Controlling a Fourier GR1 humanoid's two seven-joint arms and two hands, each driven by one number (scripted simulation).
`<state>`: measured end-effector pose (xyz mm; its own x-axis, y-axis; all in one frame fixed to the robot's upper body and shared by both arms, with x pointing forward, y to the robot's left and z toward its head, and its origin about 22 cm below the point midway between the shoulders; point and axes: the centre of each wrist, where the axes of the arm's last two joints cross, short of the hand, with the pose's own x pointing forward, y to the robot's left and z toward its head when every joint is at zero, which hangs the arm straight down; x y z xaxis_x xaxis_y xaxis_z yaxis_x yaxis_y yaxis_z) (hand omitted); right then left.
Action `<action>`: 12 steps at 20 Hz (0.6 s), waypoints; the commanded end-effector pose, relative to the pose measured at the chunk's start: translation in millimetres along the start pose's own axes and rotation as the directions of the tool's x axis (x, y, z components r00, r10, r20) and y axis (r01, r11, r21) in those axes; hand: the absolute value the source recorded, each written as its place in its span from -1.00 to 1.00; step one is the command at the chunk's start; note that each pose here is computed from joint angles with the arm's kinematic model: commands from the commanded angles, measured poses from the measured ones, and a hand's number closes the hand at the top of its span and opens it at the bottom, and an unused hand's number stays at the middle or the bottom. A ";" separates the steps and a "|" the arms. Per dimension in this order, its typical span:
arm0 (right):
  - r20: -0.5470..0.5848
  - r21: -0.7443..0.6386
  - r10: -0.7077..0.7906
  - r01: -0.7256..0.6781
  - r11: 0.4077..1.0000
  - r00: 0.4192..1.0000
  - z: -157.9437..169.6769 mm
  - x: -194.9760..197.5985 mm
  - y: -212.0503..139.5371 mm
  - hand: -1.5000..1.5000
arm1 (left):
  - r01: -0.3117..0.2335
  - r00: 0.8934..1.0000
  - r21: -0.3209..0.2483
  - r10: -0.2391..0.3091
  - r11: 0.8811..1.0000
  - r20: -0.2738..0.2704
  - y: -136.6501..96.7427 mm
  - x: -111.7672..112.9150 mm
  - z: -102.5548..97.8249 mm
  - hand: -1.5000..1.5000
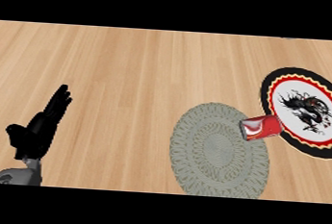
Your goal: Pick the tomato from the placemat and place it in the plate
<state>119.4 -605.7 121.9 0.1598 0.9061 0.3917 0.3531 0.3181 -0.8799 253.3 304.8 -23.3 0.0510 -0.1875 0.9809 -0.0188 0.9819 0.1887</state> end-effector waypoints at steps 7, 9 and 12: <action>0.064 -0.039 -0.083 0.086 0.996 0.995 -26.0 14.7 5.1 1.00 | -0.001 1.000 -0.028 0.002 1.000 0.001 -6.5 -8.4 13.3 0.00; 0.112 -0.003 -0.083 0.084 0.996 0.990 -43.2 37.1 -26.1 1.00 | 0.008 1.000 -0.011 -0.008 1.000 -0.002 5.5 8.2 10.2 0.00; 0.108 0.044 -0.091 0.086 0.995 0.990 -66.8 68.2 13.0 1.00 | 0.010 1.000 -0.018 -0.010 1.000 -0.007 0.2 -10.2 -3.3 0.00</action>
<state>169.3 -587.2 157.6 0.0495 0.8995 0.4342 0.3676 0.3878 -0.8453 253.0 304.6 -26.8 0.0533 -0.1919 0.9800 -0.0039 0.9813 0.1924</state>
